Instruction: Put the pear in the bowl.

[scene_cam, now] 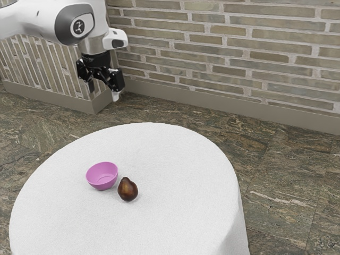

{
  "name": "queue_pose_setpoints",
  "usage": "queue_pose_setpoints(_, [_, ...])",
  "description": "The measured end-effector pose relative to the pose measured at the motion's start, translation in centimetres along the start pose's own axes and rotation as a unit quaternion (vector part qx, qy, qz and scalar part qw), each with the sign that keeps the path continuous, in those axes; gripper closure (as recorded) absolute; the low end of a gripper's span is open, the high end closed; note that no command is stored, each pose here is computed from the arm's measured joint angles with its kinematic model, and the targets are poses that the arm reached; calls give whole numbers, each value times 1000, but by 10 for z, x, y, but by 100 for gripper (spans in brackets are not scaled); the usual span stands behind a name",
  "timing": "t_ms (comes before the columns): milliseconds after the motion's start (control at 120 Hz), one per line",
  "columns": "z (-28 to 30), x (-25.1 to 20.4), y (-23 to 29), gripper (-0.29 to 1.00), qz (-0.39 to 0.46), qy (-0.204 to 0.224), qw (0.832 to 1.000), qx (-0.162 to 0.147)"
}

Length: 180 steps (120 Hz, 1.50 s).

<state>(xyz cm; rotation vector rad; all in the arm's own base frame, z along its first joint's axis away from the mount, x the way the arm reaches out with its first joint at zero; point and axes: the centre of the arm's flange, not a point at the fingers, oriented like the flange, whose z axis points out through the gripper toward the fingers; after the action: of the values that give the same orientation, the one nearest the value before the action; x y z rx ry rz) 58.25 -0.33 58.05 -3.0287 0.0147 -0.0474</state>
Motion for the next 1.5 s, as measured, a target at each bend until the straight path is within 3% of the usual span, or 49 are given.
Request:
queue_pose_setpoints(100, [6,0,1,0,1,-4,1000,1])
queue_pose_setpoints(317, [68,-6,26,0,15,-57,998,0])
queue_pose_setpoints(433, [115,-15,37,0,14,-90,996,-17])
queue_pose_setpoints(692, [202,-33,56,1,9,-117,992,-41])
queue_pose_setpoints(992, [282,-25,73,3,7,-131,989,-66])
queue_pose_setpoints(1500, [319,-18,69,7,17,-117,990,-83])
